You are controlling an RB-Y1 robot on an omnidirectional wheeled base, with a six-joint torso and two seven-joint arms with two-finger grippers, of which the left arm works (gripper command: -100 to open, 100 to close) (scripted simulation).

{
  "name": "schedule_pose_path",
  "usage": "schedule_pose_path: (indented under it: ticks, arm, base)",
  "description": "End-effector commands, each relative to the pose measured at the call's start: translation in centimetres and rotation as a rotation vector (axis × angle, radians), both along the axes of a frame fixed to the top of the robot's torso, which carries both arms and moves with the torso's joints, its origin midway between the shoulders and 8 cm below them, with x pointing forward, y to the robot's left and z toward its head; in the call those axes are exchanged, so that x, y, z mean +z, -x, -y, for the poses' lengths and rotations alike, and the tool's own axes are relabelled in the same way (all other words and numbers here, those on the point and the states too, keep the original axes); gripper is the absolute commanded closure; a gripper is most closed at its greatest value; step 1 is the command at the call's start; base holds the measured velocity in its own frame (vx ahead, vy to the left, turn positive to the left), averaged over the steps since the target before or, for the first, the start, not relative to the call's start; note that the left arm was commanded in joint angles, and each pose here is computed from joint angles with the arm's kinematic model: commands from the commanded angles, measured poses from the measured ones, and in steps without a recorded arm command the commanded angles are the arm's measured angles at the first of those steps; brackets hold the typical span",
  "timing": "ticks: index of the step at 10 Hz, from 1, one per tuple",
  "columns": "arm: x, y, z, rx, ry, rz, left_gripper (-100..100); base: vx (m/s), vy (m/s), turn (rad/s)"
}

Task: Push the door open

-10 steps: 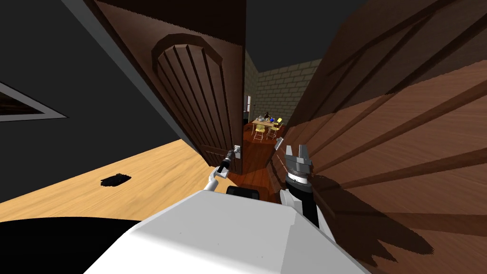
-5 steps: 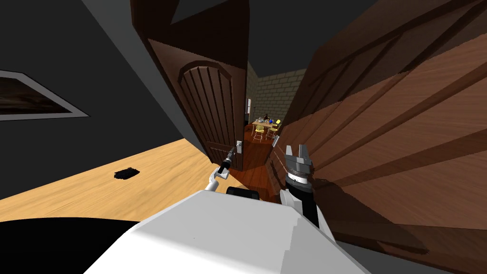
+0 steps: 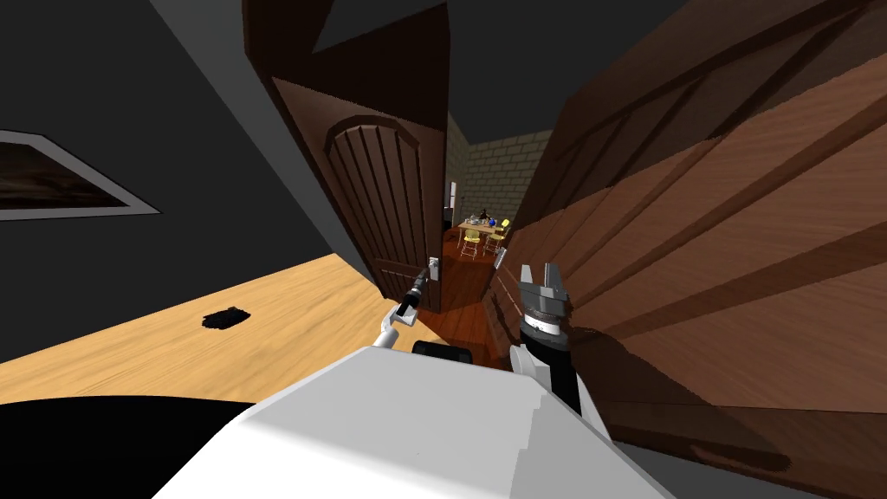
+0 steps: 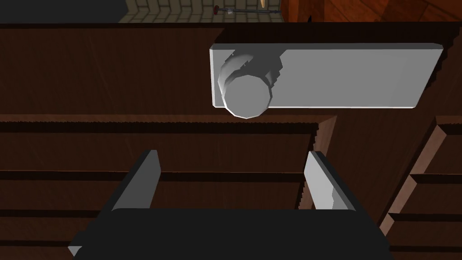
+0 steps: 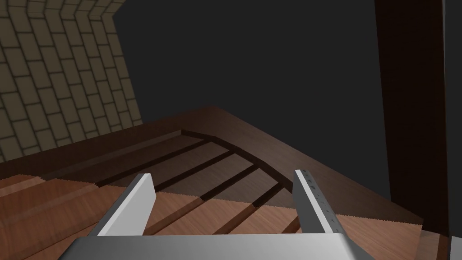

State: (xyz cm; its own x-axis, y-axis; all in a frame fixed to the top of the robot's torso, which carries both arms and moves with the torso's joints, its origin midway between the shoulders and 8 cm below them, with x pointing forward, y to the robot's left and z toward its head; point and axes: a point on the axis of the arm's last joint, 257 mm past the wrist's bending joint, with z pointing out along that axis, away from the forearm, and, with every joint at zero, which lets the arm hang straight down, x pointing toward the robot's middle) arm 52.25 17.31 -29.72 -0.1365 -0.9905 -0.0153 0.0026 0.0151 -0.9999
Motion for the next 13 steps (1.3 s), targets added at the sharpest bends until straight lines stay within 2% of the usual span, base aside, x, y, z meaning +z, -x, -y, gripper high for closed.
schedule_pose_path:
  ticks: [1,6,7,12,13]
  arm:
    - [0.01,-0.14,-0.17,0.003,-0.002,0.002,-100]
    - [0.06,-0.43,-0.20,0.010,0.004,0.006,-100]
    - [0.06,-0.43,-0.20,0.010,0.004,0.006,100]
    - [0.06,-0.43,-0.20,0.010,0.004,0.006,100]
    - [-0.28,-0.50,-0.79,0.013,-0.018,0.001,100]
  base:
    - [0.192,-0.034,-0.013]
    - [0.187,-0.024,-0.017]
    - [-0.015,0.004,0.004]
    - [-0.019,0.004,-0.001]
    - [0.133,0.012,0.160]
